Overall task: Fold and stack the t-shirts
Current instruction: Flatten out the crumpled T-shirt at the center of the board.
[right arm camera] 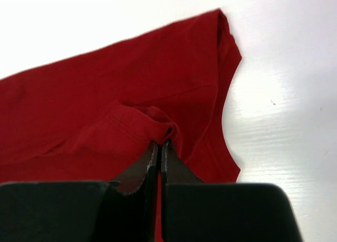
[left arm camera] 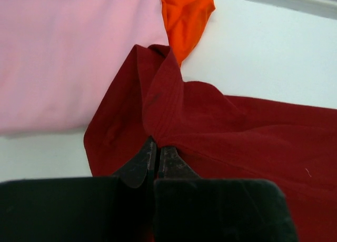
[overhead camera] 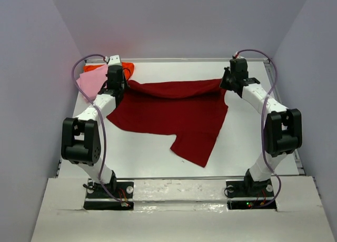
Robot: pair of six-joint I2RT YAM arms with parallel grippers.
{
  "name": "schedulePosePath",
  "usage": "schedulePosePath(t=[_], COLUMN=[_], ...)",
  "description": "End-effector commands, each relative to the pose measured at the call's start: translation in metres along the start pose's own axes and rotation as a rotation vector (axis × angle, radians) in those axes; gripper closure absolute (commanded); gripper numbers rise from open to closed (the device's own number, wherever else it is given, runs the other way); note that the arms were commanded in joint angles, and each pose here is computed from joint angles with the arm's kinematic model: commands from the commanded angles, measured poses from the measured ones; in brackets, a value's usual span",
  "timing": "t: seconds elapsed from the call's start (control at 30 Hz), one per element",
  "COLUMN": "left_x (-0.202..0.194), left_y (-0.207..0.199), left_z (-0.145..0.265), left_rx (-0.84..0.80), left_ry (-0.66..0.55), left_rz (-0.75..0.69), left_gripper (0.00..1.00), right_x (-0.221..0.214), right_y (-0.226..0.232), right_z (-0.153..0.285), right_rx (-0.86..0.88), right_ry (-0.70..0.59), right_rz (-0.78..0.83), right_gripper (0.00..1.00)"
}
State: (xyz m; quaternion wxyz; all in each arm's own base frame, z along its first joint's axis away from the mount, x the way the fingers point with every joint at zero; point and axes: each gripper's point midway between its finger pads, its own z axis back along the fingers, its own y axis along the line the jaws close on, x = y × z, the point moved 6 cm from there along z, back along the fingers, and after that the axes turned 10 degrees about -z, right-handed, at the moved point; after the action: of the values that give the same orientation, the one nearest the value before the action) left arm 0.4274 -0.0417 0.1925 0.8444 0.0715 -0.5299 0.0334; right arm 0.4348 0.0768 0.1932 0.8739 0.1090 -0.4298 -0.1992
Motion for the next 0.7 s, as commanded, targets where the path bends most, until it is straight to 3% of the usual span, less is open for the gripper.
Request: schedulePosePath(t=[0.0, 0.1, 0.2, 0.23, 0.33, 0.4, 0.43, 0.53, 0.67], left_x=[-0.012, 0.005, 0.048, 0.073, 0.098, 0.123, 0.126, 0.121, 0.107], left_y=[-0.001, -0.006, -0.009, -0.009, -0.005, 0.015, 0.026, 0.041, 0.069], left_z=[0.0, 0.013, 0.059, 0.094, 0.157, 0.226, 0.265, 0.316, 0.398], left_rx=[-0.012, -0.052, -0.102, -0.14, -0.222, -0.255, -0.291, -0.343, -0.424], left_ry=[0.067, 0.039, -0.101, -0.194, -0.337, -0.503, -0.576, -0.651, -0.837], left_rz=[0.021, 0.031, 0.022, 0.031, 0.061, 0.119, 0.126, 0.13, 0.18], left_gripper=[1.0, 1.0, 1.0, 1.0, 1.0, 1.0, 1.0, 1.0, 1.0], right_x=[-0.004, -0.001, 0.026, 0.034, 0.045, 0.053, 0.052, 0.046, 0.042], right_y=[-0.001, 0.002, 0.016, 0.017, 0.023, 0.024, 0.025, 0.017, 0.003], right_z=[0.007, 0.021, 0.069, 0.102, 0.158, 0.217, 0.235, 0.302, 0.384], right_rx=[0.03, 0.042, 0.146, 0.196, 0.314, 0.391, 0.42, 0.523, 0.627], right_ry=[0.015, -0.019, -0.163, -0.229, -0.321, -0.416, -0.438, -0.519, -0.654], right_rz=[-0.025, -0.023, -0.023, -0.026, -0.018, -0.017, -0.013, 0.007, 0.011], right_gripper=[1.0, 1.0, 1.0, 1.0, 1.0, 1.0, 1.0, 1.0, 1.0])
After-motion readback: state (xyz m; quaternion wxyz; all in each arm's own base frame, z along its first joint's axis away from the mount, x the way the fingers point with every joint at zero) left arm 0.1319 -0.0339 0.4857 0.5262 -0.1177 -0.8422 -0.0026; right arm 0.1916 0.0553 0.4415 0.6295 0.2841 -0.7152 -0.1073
